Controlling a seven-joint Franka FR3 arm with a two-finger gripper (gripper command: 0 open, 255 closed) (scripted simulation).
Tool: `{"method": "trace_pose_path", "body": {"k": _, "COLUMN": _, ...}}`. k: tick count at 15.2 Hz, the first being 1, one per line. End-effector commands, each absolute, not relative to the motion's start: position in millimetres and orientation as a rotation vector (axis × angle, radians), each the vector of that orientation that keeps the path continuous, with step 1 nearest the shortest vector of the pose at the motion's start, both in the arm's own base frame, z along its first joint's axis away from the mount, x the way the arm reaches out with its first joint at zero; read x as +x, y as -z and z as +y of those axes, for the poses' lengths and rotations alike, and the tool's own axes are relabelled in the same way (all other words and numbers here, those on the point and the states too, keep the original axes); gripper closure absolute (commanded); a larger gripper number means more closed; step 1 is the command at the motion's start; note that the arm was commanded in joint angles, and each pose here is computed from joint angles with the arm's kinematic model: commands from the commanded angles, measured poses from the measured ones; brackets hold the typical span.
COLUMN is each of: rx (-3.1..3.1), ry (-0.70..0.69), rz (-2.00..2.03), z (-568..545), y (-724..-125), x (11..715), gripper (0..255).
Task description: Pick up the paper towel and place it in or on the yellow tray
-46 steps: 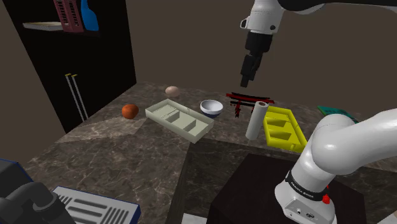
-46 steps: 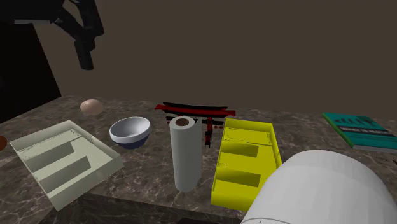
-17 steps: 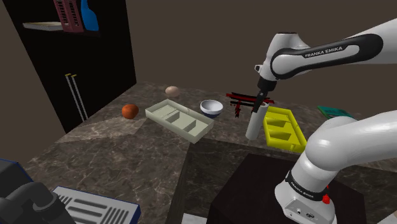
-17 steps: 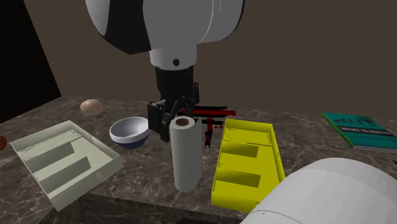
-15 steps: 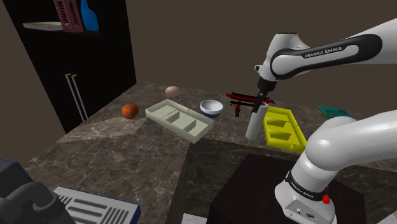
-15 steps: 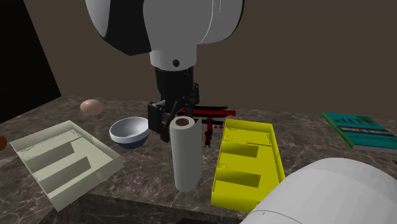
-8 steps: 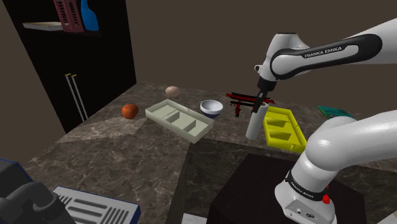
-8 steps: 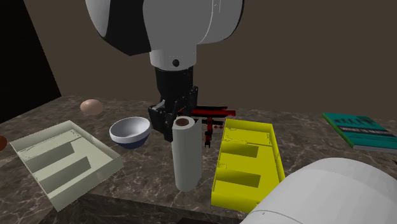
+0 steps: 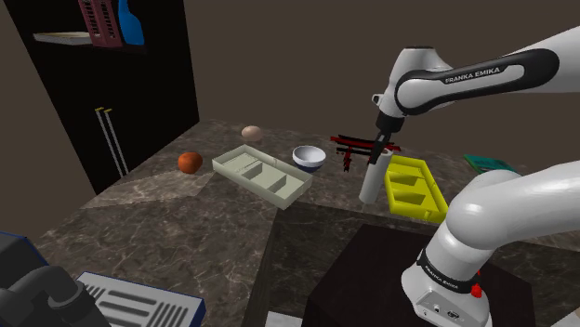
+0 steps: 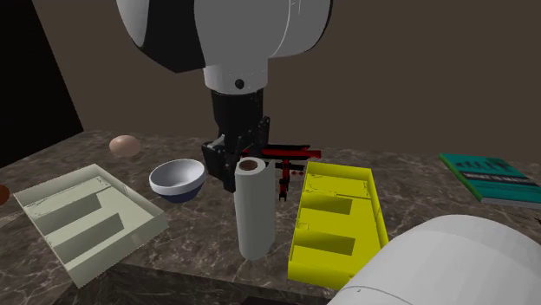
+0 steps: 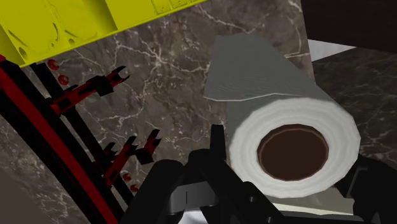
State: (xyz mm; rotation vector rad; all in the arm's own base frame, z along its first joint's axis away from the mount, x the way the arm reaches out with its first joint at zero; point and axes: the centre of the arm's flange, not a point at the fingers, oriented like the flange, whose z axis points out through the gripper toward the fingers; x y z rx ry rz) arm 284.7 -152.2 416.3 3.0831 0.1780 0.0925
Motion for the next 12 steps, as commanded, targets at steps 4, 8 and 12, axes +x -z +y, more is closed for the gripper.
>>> {"method": "trace_pose_path", "body": {"k": 4, "rx": 3.083, "ry": -0.092, "rz": 0.178, "z": -152, "y": -440, "x": 284, "gripper": 255}}
{"method": "trace_pose_path", "body": {"k": 8, "rx": 3.083, "ry": -0.092, "rz": 0.178, "z": -152, "y": -461, "x": 284, "gripper": 255}}
{"method": "trace_pose_path", "body": {"k": 12, "rx": 3.083, "ry": -0.092, "rz": 0.178, "z": -152, "y": -482, "x": 284, "gripper": 255}}
